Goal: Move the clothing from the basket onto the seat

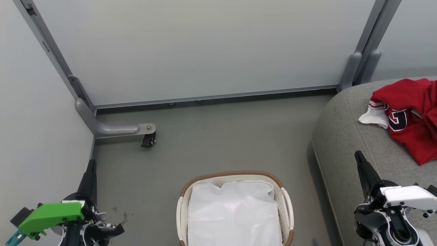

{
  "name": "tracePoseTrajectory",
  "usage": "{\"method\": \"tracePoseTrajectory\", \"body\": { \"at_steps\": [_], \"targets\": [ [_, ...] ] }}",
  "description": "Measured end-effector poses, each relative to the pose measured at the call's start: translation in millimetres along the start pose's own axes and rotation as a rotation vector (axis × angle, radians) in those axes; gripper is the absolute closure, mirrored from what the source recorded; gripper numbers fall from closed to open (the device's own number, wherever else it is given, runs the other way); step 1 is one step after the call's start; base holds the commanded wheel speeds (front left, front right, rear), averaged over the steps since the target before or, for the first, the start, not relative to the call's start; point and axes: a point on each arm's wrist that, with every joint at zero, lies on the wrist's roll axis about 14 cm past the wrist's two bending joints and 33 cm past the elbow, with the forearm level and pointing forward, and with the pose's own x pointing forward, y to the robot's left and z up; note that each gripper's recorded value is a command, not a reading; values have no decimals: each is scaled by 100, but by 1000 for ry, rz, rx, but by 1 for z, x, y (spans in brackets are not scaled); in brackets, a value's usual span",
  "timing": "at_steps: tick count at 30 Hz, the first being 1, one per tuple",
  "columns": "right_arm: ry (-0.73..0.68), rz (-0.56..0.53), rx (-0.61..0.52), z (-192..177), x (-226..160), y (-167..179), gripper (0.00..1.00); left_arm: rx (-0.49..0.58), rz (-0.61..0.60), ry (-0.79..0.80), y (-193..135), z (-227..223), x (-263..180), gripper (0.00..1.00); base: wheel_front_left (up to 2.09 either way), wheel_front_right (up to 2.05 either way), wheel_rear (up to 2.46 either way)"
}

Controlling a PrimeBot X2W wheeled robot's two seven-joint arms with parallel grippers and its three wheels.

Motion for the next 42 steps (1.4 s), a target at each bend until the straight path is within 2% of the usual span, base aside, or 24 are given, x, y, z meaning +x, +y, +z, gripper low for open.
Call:
{"method": "tracePoseTrajectory", "body": {
  "at_steps": [42],
  "targets": [
    [0, 0, 0, 0, 0, 0, 100, 0, 0, 0, 0, 0, 0, 100, 0, 0, 0]
  ]
}}
